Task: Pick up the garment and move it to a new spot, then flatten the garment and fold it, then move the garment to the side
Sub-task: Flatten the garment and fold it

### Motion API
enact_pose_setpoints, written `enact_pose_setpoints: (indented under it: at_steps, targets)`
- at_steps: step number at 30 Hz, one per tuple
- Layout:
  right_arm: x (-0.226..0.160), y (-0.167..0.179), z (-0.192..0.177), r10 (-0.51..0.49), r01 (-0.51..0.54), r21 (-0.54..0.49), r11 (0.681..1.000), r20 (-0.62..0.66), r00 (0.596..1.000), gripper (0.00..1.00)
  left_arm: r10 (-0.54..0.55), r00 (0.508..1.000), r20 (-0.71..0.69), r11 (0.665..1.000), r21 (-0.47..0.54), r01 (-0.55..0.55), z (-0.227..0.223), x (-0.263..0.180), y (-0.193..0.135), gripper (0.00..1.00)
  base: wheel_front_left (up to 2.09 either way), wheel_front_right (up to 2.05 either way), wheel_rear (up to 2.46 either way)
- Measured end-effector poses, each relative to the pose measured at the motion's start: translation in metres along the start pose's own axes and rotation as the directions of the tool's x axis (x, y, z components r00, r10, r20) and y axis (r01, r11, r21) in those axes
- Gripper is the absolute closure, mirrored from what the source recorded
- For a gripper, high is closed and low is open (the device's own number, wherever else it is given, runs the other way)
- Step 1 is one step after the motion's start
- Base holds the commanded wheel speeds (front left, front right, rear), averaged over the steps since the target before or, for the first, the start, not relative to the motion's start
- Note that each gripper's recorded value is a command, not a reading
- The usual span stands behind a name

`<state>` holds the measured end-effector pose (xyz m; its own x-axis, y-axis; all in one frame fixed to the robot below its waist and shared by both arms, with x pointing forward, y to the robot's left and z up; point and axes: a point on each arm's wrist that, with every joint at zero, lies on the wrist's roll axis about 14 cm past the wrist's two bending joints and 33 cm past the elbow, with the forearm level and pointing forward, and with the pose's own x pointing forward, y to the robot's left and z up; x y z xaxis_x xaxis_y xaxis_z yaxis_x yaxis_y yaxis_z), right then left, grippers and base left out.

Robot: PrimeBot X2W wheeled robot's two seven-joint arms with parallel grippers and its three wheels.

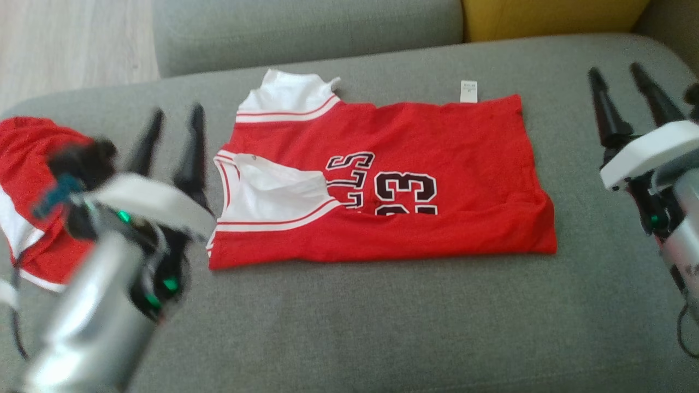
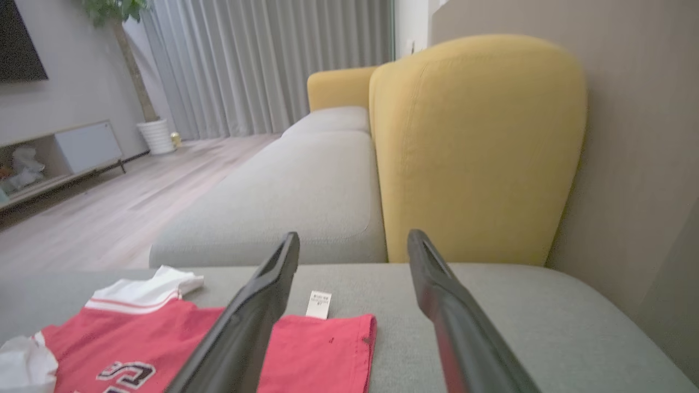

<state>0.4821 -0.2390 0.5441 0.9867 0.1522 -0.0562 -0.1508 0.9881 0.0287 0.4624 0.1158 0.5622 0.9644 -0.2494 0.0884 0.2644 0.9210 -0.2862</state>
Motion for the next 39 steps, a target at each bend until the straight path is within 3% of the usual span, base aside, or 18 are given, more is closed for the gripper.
enact_pose_setpoints:
  at_steps: [4, 10, 18, 30, 39]
  targets:
    - [-0.017, 0.002, 0.015, -0.028, 0.028, 0.004, 1.000, 0.111, 0.993, 0.00, 0.026, 0.999, -0.021, 0.996, -0.083, -0.027, -0.018, -0.024, -0.012, 0.00, 0.00, 0.00, 0.00]
    - [-0.058, 0.033, -0.051, -0.078, 0.074, 0.081, 0.994, 0.053, 0.996, 0.00, 0.059, 0.992, -0.113, 0.994, -0.089, -0.069, -0.062, -0.046, -0.017, 0.00, 0.00, 0.00, 0.00]
    - [-0.074, 0.048, -0.067, -0.123, 0.120, 0.086, 0.989, 0.034, 0.992, 0.00, 0.120, 0.963, -0.242, 0.993, 0.030, -0.116, -0.114, -0.053, -0.004, 0.00, 0.00, 0.00, 0.00]
    - [-0.077, 0.040, -0.051, -0.161, 0.155, 0.083, 0.984, 0.061, 0.985, 0.00, 0.275, 0.858, -0.433, 0.955, 0.226, -0.191, -0.169, -0.070, 0.039, 0.00, 0.00, 0.00, 0.00]
    - [-0.081, 0.030, -0.068, -0.197, 0.197, 0.077, 0.977, -0.004, 0.980, 0.00, 0.265, 0.815, -0.515, 0.956, 0.253, -0.151, -0.185, -0.068, 0.042, 0.00, 0.00, 0.00, 0.00]
